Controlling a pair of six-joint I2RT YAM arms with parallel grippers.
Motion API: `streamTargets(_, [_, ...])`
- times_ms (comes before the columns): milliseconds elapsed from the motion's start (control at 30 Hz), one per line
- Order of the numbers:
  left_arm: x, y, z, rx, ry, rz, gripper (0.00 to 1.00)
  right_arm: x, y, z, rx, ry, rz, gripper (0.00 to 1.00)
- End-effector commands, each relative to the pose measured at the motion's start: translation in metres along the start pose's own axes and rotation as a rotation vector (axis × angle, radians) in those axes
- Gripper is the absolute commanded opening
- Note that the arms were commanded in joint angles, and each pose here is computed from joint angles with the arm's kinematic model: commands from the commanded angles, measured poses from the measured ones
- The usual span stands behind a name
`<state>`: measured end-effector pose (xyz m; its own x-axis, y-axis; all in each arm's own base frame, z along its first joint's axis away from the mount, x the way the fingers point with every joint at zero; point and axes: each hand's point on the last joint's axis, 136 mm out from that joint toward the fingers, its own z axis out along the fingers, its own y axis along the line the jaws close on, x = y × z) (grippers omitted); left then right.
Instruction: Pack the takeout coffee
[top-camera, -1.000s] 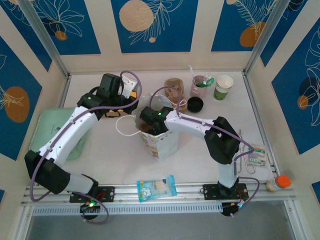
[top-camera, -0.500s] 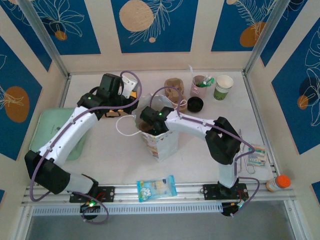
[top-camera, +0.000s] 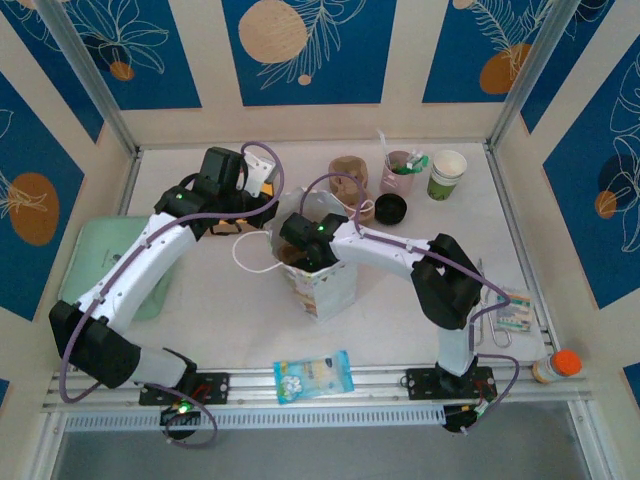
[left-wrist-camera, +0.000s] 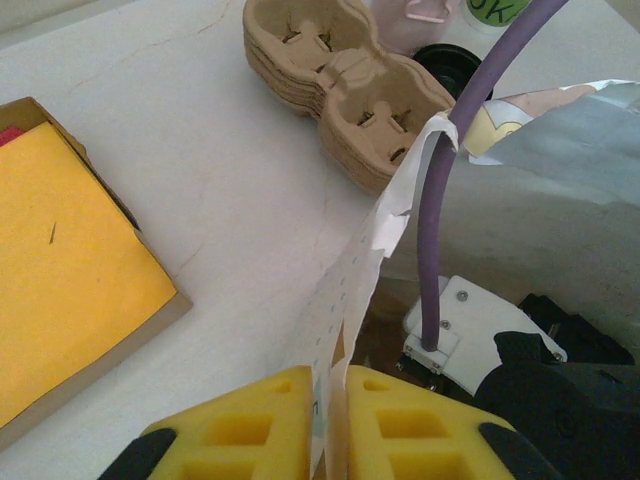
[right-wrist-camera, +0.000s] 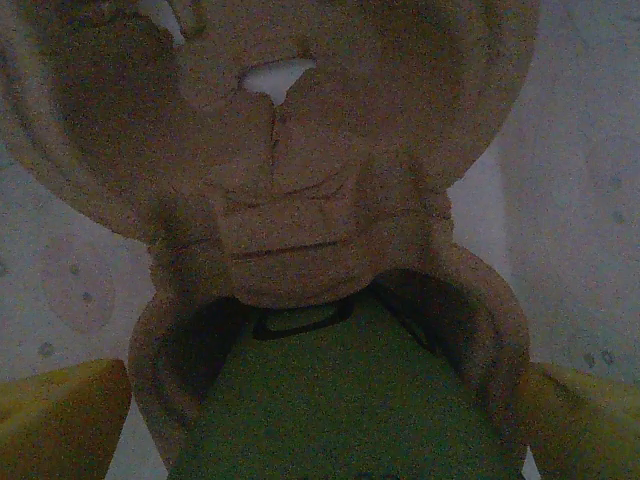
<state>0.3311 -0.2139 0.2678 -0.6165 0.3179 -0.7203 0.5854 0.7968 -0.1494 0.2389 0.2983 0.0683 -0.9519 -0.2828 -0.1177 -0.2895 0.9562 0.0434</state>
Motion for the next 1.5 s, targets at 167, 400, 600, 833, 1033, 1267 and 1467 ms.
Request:
streamTargets(167, [-0.008,-0.007,-0.011,0.001,-0.024,0.007,0.28,0.0,0.005,-0.022,0.015,-0.014,-0.015,0.99])
streamTargets(400, [-0.01,-0.009,-0.014,0.005,-0.034,0.004,0.35,-0.003,0.012,-0.045,-0.022,-0.026,-0.023,0.99])
streamTargets(600, [-0.011,-0.009,-0.016,0.0,-0.043,0.007,0.42,-0.008,0.015,-0.065,-0.023,-0.062,-0.038,0.99])
streamTargets(833, [-0.02,-0.009,-0.023,-0.005,-0.071,0.005,0.47,-0.013,0.014,-0.094,-0.022,-0.105,-0.041,0.99])
streamTargets(1033, [-0.036,-0.009,-0.047,-0.028,-0.183,-0.011,0.59,-0.014,0.015,-0.124,-0.023,-0.155,-0.063,0.99])
streamTargets(1267, [-0.046,-0.011,-0.074,-0.037,-0.29,-0.04,0.65,-0.017,0.018,-0.157,-0.052,-0.225,-0.079,0.99])
streamTargets(1467, [-0.043,-0.002,-0.093,-0.085,-0.371,-0.12,0.68,-0.022,0.02,-0.189,-0.096,-0.299,-0.1,0.99])
